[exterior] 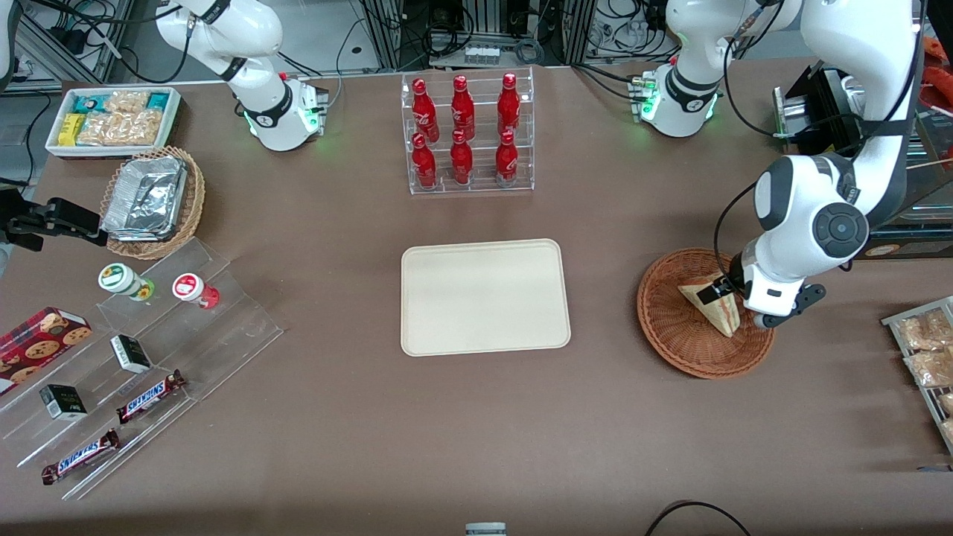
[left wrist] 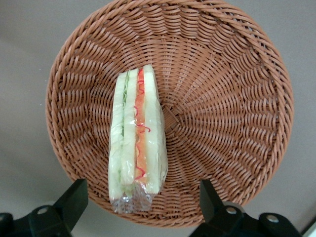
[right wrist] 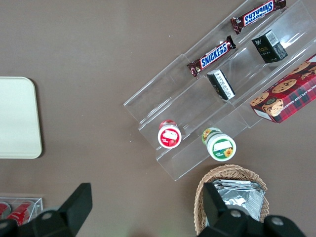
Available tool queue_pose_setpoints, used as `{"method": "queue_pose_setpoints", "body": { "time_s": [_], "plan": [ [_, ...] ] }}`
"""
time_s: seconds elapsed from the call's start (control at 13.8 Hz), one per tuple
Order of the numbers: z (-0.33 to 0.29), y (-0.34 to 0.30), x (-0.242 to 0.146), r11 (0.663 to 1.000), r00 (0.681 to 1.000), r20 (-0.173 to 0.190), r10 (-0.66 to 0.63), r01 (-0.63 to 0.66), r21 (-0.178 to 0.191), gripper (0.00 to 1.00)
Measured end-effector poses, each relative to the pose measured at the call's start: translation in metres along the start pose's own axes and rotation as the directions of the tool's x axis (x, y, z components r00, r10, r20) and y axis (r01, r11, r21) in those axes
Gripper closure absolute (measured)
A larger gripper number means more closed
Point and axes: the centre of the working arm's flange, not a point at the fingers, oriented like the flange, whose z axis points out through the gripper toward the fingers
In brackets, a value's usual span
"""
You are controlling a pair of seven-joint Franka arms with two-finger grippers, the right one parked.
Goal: Place sandwich from basket to tray
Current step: 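Close the left gripper on the wrapped sandwich and lift it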
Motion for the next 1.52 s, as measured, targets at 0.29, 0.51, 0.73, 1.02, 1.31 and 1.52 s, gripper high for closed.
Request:
{"method": "queue_pose_setpoints", "body": {
  "time_s": [0.29, 0.51, 0.73, 1.02, 1.31, 1.52],
  "plan": [
    [0.023, -0.005, -0.004, 1.000, 1.000, -0.016, -0.026, 0.026, -0.014, 0.00],
    [0.036, -0.005, -0.003, 0.998, 0.998, -0.014, -0.053, 0.053, -0.016, 0.04],
    [0.043, -0.005, -0.002, 0.997, 0.997, -0.013, -0.073, 0.073, -0.017, 0.26],
    [0.046, -0.006, -0.003, 0.997, 0.997, -0.014, -0.077, 0.077, -0.018, 0.64],
    [0.033, -0.007, -0.006, 0.998, 0.998, 0.004, -0.069, 0.069, -0.001, 0.75],
    [-0.015, 0.013, -0.016, 0.999, 0.998, 0.049, 0.031, -0.033, 0.040, 0.85]
  ]
}}
